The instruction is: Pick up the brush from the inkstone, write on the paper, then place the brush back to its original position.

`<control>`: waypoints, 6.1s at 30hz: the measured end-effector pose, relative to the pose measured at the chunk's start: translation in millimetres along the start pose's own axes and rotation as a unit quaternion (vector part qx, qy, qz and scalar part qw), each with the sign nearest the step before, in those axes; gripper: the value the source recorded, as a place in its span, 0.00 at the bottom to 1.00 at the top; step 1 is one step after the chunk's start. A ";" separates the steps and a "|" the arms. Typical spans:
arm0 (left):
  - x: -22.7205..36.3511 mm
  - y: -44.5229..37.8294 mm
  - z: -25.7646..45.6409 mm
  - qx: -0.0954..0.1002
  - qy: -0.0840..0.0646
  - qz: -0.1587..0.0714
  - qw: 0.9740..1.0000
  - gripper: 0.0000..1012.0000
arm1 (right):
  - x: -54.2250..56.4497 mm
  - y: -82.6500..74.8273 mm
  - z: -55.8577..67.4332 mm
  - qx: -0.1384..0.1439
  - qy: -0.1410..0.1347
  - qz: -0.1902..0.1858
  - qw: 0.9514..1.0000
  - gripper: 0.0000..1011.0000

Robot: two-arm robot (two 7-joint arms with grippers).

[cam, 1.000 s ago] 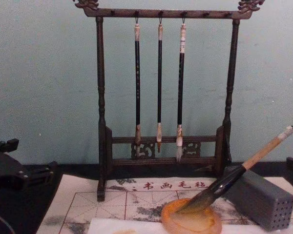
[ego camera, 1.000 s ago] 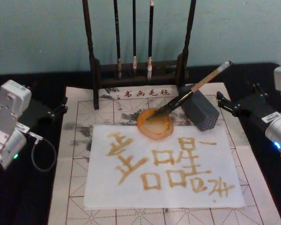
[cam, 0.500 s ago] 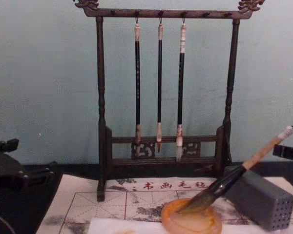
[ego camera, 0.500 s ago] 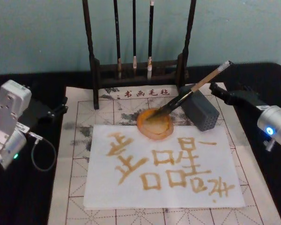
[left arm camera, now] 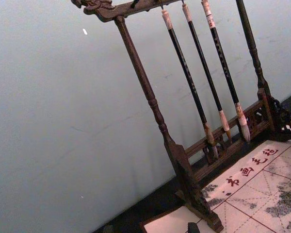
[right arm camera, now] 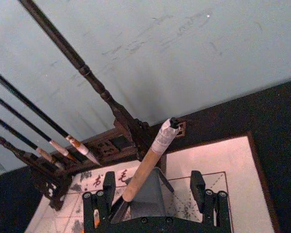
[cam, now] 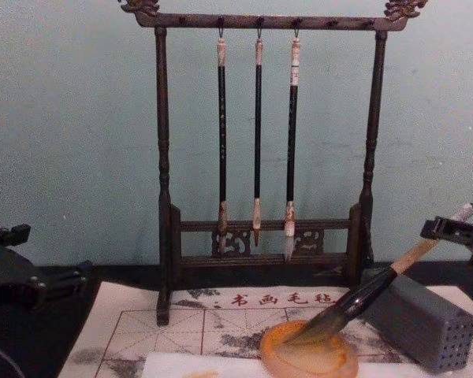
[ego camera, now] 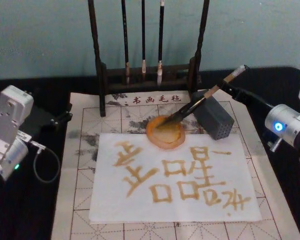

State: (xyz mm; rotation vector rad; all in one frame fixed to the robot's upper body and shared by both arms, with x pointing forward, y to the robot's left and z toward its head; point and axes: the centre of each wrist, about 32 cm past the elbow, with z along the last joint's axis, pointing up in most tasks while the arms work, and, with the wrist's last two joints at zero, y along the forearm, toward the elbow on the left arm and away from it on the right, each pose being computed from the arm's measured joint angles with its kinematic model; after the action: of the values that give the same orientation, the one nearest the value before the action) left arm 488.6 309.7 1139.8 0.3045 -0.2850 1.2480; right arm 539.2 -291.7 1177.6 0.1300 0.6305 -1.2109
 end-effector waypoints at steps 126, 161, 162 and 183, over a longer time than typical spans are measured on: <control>0.0 0.0 0.0 0.000 0.000 0.000 1.000 0.99 | -14.3 31.1 2.1 0.005 0.087 0.009 0.996 0.20; 0.0 0.0 0.0 0.000 0.000 0.000 1.000 0.99 | -28.8 -30.1 5.1 0.110 -0.111 0.132 0.979 0.20; 0.0 0.0 0.0 0.000 0.000 0.000 1.000 0.99 | -28.3 -32.3 5.0 0.109 -0.114 0.135 0.978 0.20; 0.0 0.0 0.0 0.000 0.000 0.000 1.000 0.99 | -10.0 -84.1 -8.9 0.132 -0.215 0.134 0.958 0.20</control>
State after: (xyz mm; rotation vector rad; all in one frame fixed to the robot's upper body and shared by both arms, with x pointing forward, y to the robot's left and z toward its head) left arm 488.6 309.7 1139.8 0.3045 -0.2850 1.2479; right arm 458.0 -310.6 1195.0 0.1643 0.0648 -1.0109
